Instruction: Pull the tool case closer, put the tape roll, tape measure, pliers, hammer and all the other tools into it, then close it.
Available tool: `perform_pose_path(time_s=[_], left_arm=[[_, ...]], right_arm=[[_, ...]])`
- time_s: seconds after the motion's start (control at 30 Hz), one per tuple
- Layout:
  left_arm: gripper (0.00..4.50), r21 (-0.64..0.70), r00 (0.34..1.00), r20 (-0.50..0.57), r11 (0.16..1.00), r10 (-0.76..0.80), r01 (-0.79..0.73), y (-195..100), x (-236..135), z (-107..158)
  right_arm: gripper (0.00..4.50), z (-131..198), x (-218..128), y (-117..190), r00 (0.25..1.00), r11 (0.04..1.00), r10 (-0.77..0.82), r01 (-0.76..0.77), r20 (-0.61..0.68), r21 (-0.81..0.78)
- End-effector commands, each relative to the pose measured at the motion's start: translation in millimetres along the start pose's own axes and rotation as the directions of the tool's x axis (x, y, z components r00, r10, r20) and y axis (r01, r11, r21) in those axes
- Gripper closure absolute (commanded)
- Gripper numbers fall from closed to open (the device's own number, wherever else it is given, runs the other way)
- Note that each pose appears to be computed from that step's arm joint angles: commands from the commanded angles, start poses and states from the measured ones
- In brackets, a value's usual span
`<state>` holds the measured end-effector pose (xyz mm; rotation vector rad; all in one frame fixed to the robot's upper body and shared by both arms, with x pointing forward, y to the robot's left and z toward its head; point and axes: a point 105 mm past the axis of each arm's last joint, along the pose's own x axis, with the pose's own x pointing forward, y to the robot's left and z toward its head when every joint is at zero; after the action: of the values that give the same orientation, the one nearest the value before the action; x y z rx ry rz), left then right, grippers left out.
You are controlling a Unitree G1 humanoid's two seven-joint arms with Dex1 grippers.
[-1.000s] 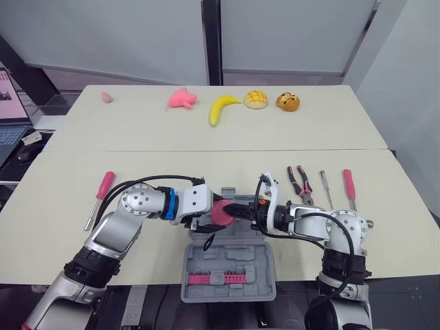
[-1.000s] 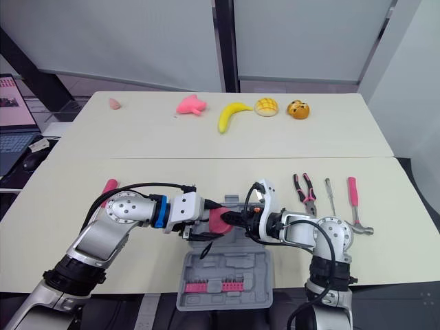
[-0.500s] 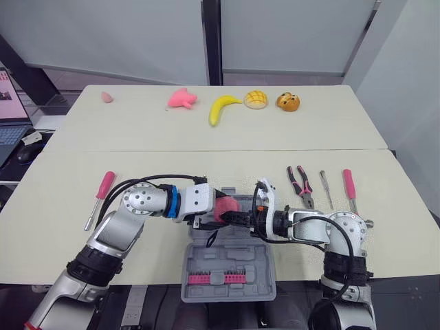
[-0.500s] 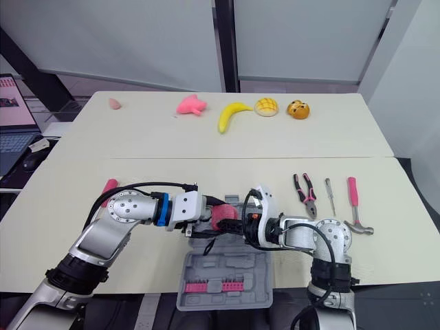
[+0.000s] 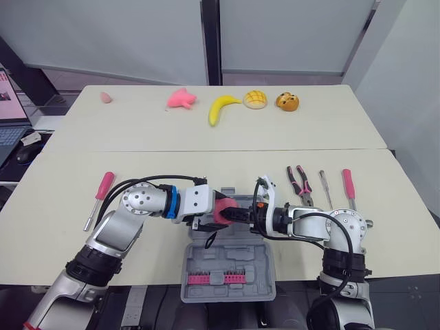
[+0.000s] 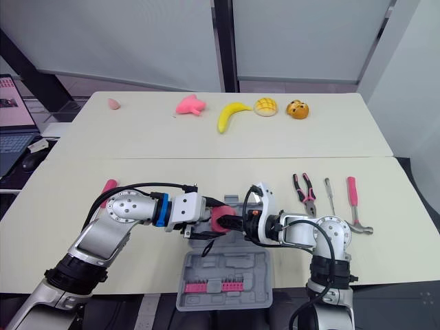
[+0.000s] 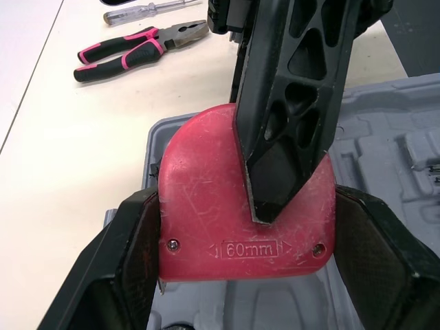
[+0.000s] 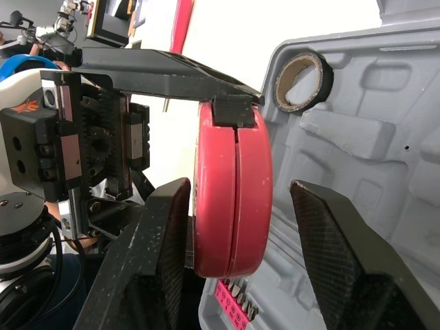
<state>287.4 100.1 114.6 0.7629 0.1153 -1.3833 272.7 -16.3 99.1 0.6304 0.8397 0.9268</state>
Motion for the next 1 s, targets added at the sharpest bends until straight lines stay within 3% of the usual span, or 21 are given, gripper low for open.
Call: perform_pose_path(time_s=[0.03, 0.33, 0.53, 0.6, 0.7, 1.0], left_arm=[[1.37, 0.056, 1.000, 0.022, 0.998, 0.008, -0.009, 2.3, -2.7, 10.9], [1.37, 0.058, 0.999, 0.030, 0.998, 0.012, -0.014, 1.1, -2.5, 11.3], [1.37, 0.039, 0.998, 0.056, 0.999, 0.032, -0.034, 3.6, -3.3, 12.4], [0.67, 0.036, 0.997, 0.062, 0.998, 0.051, -0.053, 6.9, -5.6, 12.3], [0.00, 0.033, 0.996, 0.066, 0.997, 0.061, -0.063, 9.0, -9.9, 10.6], [0.00, -0.009, 0.996, 0.079, 1.000, 0.027, -0.027, 5.4, -39.3, 5.3]], right_arm=[[1.99, 1.1, -0.4, 9.6, 0.999, 0.999, 0.048, -0.048, 0.002, -0.015], [3.64, 1.3, -0.1, 9.2, 0.999, 0.999, 0.046, -0.046, 0.008, -0.007], [3.70, 1.9, -1.3, 9.2, 0.999, 0.999, 0.048, -0.048, 0.014, -0.003], [3.70, 2.7, -3.1, 8.6, 0.999, 0.999, 0.048, -0.048, 0.021, -0.001], [3.74, 3.1, -5.8, 8.0, 0.998, 0.999, 0.048, -0.048, 0.028, 0.001], [3.74, 4.4, -33.7, 2.9, 0.997, 0.999, 0.028, -0.026, 0.069, -0.033]])
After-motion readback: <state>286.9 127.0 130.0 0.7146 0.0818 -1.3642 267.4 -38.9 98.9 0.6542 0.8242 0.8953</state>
